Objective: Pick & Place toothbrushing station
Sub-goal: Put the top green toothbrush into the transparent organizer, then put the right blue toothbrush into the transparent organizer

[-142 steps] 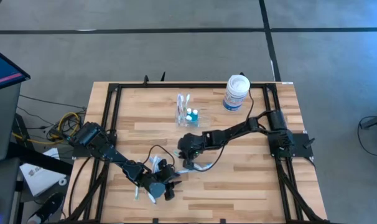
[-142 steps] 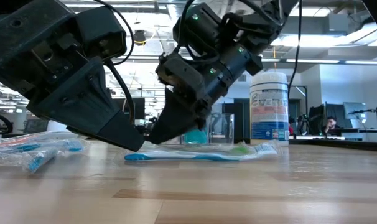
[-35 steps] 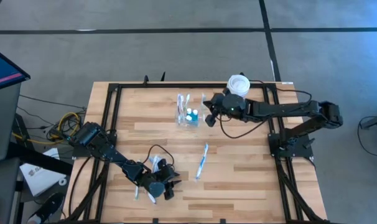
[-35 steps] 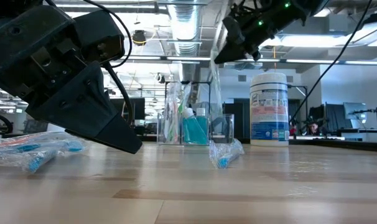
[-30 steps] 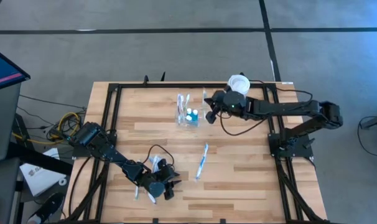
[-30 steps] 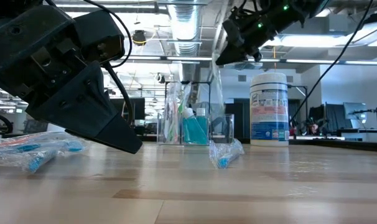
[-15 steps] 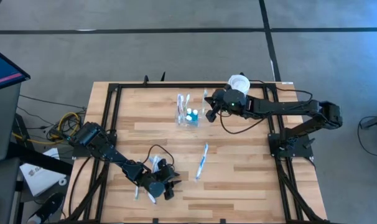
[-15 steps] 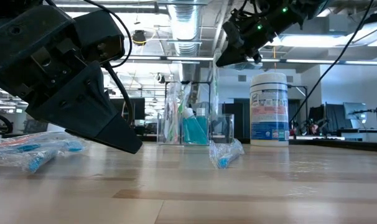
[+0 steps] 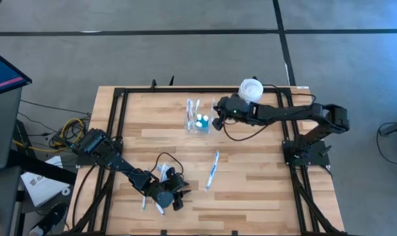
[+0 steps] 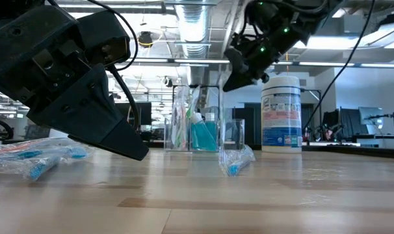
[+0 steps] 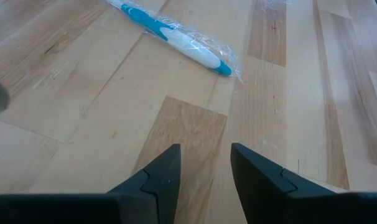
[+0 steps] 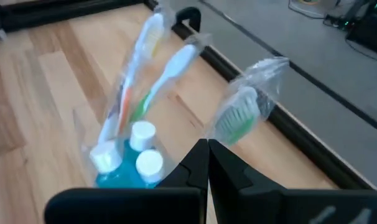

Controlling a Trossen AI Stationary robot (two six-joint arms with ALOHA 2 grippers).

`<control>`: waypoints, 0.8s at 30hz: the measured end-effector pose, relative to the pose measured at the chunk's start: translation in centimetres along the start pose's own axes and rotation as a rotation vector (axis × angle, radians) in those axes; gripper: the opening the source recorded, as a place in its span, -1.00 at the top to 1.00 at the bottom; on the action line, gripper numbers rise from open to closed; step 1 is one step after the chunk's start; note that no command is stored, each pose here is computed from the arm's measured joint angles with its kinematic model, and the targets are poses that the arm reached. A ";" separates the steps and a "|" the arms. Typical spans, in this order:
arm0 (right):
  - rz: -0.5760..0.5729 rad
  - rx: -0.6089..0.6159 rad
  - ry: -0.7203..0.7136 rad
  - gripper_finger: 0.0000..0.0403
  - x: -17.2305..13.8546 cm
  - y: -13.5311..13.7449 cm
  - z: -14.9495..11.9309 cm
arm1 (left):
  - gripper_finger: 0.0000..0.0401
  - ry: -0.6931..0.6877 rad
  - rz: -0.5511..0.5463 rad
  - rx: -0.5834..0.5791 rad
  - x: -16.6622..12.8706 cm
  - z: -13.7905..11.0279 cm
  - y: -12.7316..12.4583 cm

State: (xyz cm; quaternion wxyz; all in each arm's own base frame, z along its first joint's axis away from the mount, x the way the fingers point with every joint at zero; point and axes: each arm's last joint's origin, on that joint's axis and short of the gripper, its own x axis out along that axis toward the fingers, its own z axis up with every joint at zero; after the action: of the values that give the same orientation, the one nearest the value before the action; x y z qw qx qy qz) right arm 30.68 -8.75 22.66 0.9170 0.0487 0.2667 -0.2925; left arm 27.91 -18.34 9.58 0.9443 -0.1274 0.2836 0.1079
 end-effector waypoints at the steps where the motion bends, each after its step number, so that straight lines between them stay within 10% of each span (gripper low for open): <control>1: 0.008 0.003 0.001 1.00 0.1 -0.1 0.0 | 0.32 0.000 0.000 0.000 0.0 0.0 0.0; 24: 0.069 0.000 0.055 1.00 -0.2 0.3 -0.5 | 0.32 -0.006 0.006 0.000 0.0 0.0 0.0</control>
State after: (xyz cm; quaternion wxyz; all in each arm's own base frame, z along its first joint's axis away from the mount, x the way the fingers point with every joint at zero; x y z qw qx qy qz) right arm 30.53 -8.26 22.33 0.9189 0.0659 0.2898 -0.2592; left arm 27.92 -18.32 9.60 0.9448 -0.1263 0.2811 0.1113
